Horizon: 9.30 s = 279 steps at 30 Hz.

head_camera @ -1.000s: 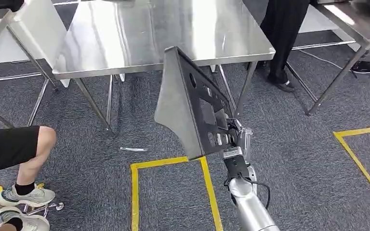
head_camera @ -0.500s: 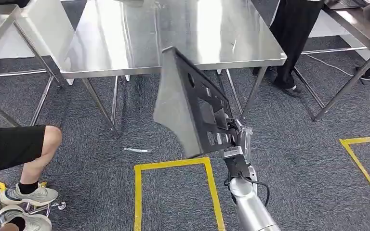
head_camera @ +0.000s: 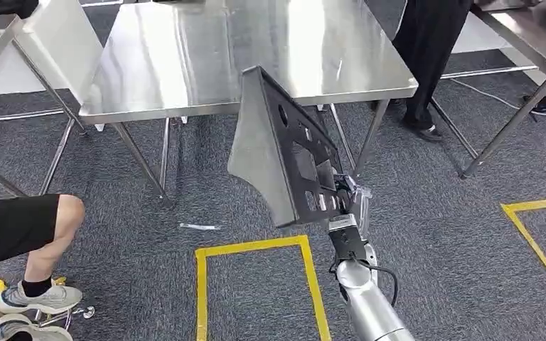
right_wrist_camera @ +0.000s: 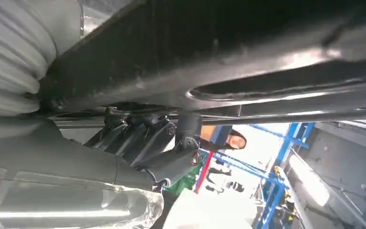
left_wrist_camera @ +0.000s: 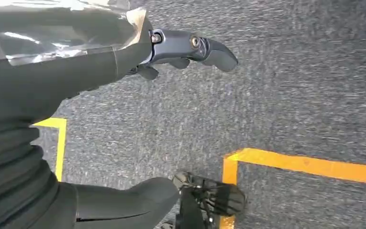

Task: Take the parts from the cabinet and place them on the table.

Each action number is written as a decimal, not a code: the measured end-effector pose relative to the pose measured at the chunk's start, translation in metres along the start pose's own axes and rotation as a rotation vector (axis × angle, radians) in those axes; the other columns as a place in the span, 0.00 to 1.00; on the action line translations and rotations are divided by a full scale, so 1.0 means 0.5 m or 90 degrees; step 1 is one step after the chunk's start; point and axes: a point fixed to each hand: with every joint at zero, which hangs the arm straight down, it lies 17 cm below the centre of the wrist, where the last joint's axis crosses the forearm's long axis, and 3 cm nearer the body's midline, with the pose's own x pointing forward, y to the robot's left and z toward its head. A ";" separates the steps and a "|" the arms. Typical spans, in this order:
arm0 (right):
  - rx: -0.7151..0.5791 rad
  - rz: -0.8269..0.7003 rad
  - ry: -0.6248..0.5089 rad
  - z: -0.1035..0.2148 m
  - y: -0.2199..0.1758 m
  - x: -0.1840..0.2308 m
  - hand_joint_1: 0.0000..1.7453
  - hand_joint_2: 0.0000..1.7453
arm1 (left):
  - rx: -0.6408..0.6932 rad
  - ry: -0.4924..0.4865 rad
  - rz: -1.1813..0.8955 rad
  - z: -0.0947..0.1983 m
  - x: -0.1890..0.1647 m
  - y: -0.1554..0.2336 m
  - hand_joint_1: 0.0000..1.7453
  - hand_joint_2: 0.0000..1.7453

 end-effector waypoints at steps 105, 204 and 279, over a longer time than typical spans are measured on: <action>0.031 -0.010 0.001 0.011 0.028 0.010 1.00 1.00 | 0.001 0.024 0.019 0.006 -0.040 0.002 0.00 1.00; 0.138 0.363 0.145 -0.219 -0.007 -0.182 1.00 1.00 | -0.096 -0.096 -0.262 0.016 0.200 -0.145 0.00 1.00; 0.083 0.448 0.224 -0.281 -0.104 -0.208 0.00 1.00 | -0.133 -0.084 -0.216 0.023 0.191 -0.166 0.00 0.00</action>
